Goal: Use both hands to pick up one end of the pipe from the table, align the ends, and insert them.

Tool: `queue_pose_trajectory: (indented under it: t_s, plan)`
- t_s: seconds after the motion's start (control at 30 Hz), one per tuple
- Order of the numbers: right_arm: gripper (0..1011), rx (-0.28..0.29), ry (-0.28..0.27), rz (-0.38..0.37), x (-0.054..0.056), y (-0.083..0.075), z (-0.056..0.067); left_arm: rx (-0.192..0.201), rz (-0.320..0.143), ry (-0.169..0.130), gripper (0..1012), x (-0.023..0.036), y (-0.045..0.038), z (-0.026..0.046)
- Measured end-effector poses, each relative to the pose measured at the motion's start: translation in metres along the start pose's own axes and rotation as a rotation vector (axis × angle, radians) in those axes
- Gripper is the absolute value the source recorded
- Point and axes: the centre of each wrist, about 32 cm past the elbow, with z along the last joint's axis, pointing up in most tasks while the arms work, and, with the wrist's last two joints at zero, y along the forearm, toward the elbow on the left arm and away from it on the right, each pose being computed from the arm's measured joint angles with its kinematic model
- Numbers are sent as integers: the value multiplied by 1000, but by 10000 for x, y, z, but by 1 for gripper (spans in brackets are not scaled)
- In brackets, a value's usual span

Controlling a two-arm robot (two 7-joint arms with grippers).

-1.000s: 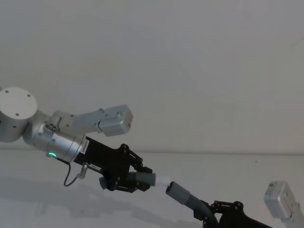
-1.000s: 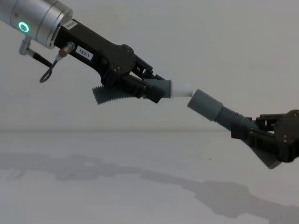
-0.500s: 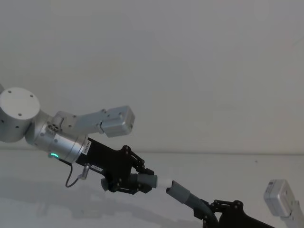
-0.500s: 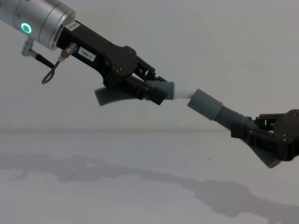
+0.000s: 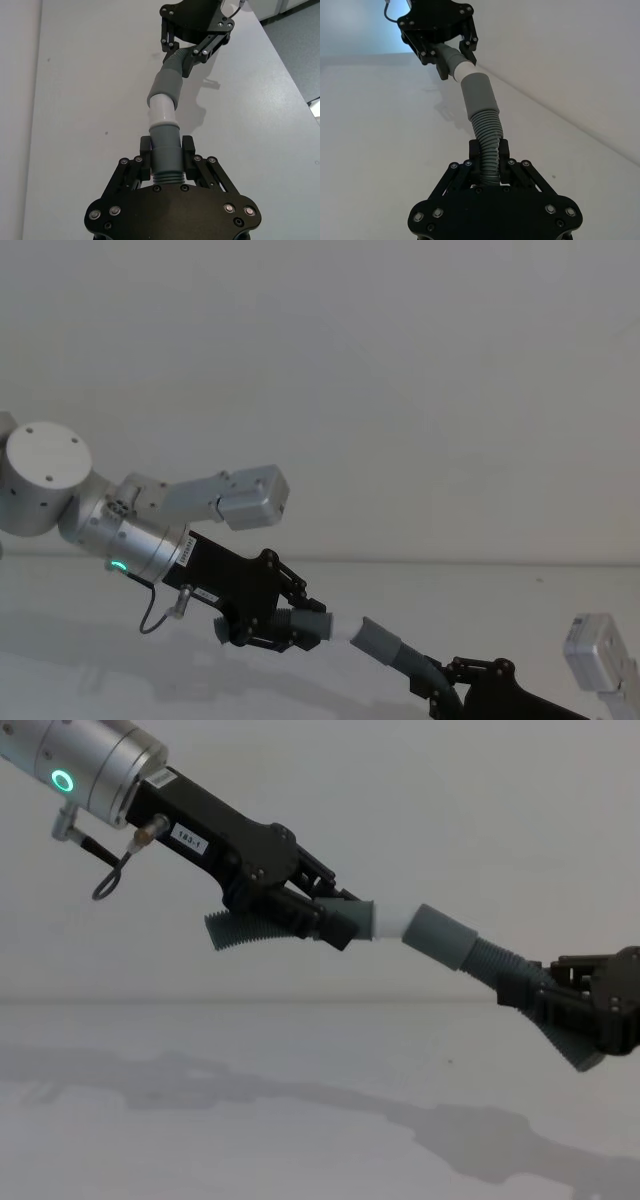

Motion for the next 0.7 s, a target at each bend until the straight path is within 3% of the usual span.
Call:
queue_pose_trajectory:
  t_s: [0.37,0.7]
  plan:
    - [181,28,-9,22,13,-25,21,25,-19,3,328,36,-2,27]
    - [182,50,-31,51,22,-41,28,63,-57,-6,328,113,11,87]
